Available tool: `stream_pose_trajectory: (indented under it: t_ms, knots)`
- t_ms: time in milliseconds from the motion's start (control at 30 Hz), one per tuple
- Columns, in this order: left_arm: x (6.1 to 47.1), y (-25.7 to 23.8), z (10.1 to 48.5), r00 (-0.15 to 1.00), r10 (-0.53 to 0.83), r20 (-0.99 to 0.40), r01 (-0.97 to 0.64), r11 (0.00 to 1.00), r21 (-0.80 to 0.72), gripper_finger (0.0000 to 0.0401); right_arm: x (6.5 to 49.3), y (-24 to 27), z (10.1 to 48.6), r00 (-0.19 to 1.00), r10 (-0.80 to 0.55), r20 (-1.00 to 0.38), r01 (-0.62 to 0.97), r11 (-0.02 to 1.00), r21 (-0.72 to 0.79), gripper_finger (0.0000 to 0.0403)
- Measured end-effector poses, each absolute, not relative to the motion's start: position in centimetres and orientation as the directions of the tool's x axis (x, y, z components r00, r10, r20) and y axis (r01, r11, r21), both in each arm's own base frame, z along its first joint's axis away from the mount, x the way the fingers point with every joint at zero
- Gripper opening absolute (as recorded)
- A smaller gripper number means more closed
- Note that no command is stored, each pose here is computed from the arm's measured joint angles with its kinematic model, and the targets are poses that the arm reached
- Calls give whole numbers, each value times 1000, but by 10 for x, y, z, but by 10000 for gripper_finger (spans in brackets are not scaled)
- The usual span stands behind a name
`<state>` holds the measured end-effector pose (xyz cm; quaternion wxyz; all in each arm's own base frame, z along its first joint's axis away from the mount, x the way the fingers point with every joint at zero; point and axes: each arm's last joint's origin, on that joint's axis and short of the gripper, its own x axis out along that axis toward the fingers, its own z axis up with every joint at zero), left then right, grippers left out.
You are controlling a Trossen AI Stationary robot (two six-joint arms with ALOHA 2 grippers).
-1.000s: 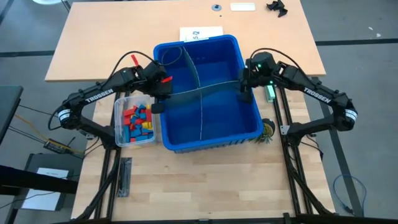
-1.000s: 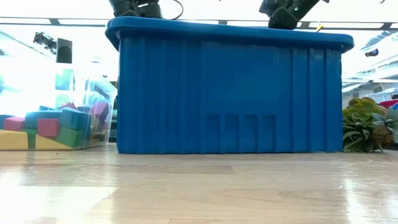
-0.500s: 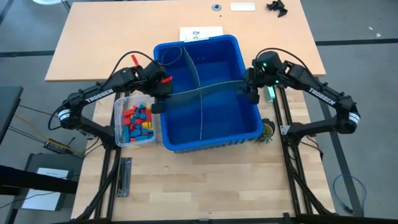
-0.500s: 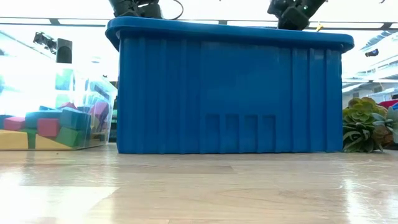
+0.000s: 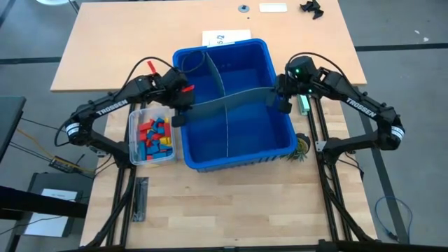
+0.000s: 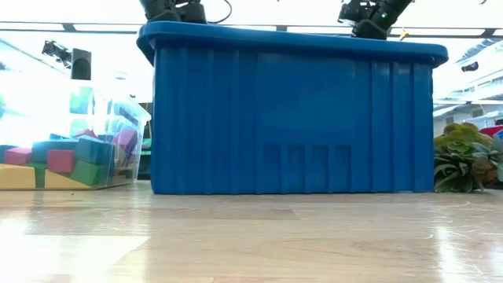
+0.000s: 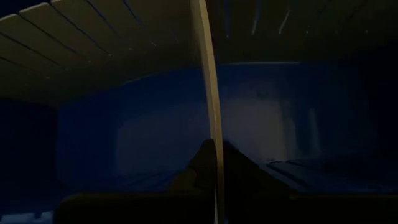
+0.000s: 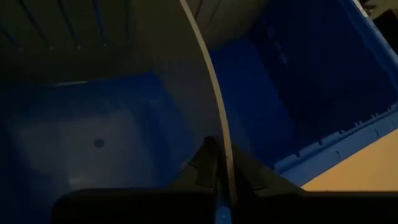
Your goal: Sort Items/Unsort Items
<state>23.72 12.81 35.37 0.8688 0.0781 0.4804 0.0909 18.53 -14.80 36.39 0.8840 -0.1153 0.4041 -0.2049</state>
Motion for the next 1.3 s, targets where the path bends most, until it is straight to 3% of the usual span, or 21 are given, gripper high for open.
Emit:
stream_pose_trajectory:
  t_ms: [500,833,1300]
  knots:
    - [238,129,365,556,252,-792,-136,968,212,16,185,-150,346,530,-410,-743,271,911,-310,3]
    - [239,129,335,507,229,-831,-126,973,192,16,186,-147,319,526,-307,-793,239,948,-208,2]
    - [241,131,300,486,202,-850,-107,979,172,16,191,-143,305,531,-285,-798,214,956,-199,4]
